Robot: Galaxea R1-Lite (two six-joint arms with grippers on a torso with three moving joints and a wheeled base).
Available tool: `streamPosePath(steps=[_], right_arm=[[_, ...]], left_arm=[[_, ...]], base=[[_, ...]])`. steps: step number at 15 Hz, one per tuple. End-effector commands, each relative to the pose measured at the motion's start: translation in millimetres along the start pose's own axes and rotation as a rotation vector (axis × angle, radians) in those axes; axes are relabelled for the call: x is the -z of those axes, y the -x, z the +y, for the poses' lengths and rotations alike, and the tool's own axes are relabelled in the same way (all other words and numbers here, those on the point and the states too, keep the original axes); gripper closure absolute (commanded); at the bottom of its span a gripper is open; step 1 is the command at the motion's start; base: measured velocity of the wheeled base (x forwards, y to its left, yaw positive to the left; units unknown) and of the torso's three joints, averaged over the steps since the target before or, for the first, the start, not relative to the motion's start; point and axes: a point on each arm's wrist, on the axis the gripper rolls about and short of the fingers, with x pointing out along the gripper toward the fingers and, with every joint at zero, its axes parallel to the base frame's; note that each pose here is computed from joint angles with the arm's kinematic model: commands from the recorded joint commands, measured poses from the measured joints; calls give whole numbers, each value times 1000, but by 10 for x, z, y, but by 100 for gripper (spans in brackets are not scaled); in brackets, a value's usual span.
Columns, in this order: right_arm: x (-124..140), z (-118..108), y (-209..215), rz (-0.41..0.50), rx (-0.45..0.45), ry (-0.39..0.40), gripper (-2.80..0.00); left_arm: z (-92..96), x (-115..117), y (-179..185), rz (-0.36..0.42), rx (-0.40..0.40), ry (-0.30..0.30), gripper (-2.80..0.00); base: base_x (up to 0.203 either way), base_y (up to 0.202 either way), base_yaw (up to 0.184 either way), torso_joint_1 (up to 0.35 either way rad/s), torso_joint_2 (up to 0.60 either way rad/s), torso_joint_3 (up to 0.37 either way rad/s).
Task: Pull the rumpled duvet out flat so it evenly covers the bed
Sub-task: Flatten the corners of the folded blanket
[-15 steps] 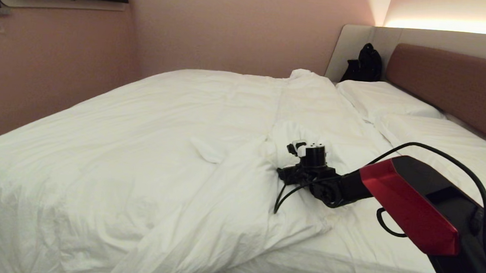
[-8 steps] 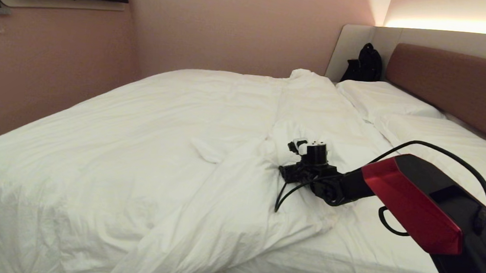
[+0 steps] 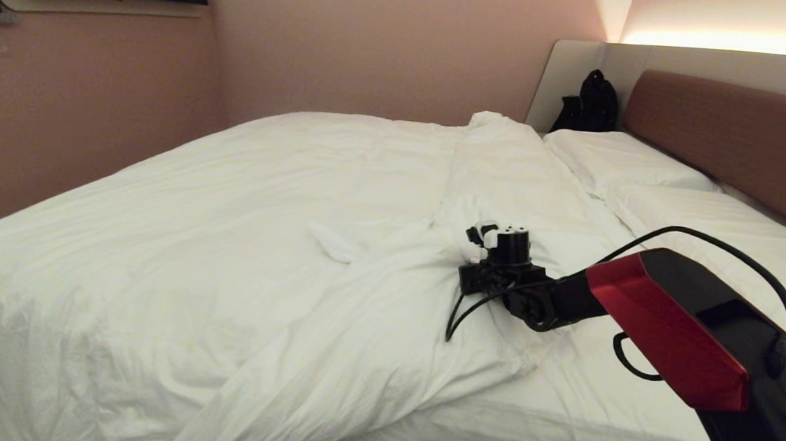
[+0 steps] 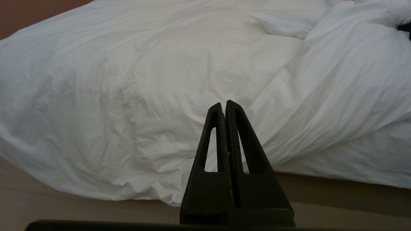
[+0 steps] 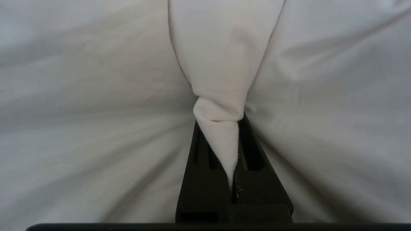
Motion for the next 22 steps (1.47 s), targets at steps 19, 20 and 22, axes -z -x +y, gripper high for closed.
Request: streamPosePath(steps=[19, 20, 22], right_arm=[[-537, -394, 1473, -81, 32, -34, 0], [-537, -407, 1528, -88, 33, -36, 0], [-449, -449, 1731, -71, 32, -32, 0]], left_arm=[[0, 0, 0, 0, -1, 0, 0], [0, 0, 0, 0, -1, 0, 0], [0, 0, 0, 0, -1, 0, 0]], base=[[0, 0, 0, 0, 0, 0], [0, 0, 0, 0, 0, 0], [0, 0, 0, 0, 0, 0]])
